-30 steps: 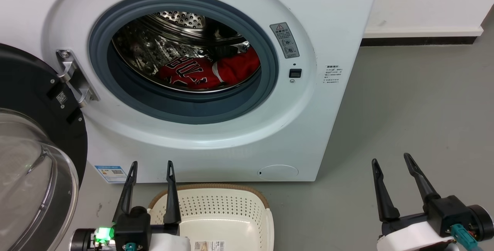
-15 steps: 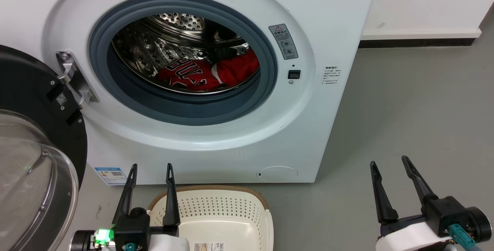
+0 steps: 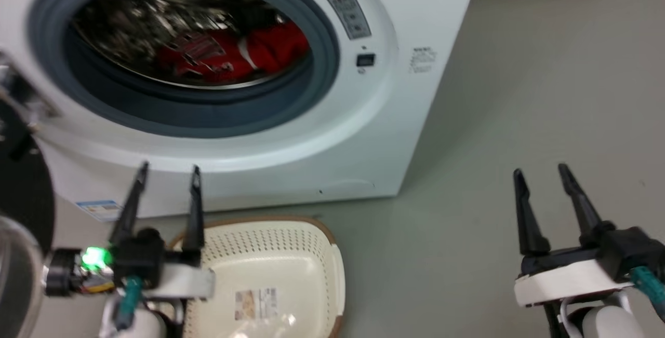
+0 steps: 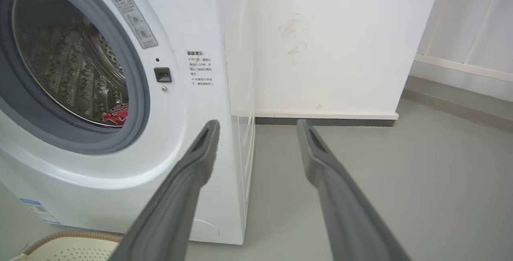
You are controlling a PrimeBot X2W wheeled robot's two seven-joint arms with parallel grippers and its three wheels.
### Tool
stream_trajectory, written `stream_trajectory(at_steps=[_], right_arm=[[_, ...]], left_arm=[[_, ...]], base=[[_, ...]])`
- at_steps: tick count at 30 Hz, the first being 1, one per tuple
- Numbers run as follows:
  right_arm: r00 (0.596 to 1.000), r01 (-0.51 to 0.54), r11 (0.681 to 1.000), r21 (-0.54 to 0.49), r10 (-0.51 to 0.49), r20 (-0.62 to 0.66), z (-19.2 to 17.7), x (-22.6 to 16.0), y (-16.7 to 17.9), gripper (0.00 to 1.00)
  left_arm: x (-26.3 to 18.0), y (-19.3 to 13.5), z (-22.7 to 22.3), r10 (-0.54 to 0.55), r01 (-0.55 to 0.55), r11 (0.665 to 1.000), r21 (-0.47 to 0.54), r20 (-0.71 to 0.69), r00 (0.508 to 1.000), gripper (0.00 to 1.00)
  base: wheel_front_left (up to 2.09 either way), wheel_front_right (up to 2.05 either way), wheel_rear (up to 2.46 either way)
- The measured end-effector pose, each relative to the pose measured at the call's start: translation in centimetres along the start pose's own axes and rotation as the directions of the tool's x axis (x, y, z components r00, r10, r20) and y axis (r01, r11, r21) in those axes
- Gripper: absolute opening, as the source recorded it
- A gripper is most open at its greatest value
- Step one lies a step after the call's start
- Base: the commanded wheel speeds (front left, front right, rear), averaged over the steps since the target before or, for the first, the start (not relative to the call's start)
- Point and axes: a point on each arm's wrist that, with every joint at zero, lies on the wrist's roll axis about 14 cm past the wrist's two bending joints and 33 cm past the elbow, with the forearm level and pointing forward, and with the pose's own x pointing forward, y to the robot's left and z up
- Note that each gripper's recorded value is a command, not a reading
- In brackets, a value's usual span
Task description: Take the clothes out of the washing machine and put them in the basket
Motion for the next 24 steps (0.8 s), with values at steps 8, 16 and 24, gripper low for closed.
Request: stream_trajectory(at_steps=[8, 16, 24], right_arm=[[0.988, 0.116, 0.993, 0.008, -0.115, -0.105, -4.2, 1.6, -4.0, 1.00], [0.969, 0.128, 0.992, -0.008, -0.127, -0.211, -8.7, 2.8, -4.6, 1.00], [0.937, 0.119, 0.993, -0.003, -0.114, -0.330, -13.3, 2.5, -4.2, 1.00]], left_arm=[[11.3, 0.4, -6.4, -0.184, 0.188, 0.979, 0.081, -0.051, 0.982, 1.00], [21.7, -0.8, -14.2, -0.238, 0.293, 0.949, 0.119, -0.339, 0.910, 1.00], [28.0, 0.0, -20.3, -0.160, 0.296, 0.946, 0.136, -0.598, 0.785, 1.00]], base=[[0.00, 0.00, 0.00], [0.00, 0.00, 0.00], [0.00, 0.00, 0.00]])
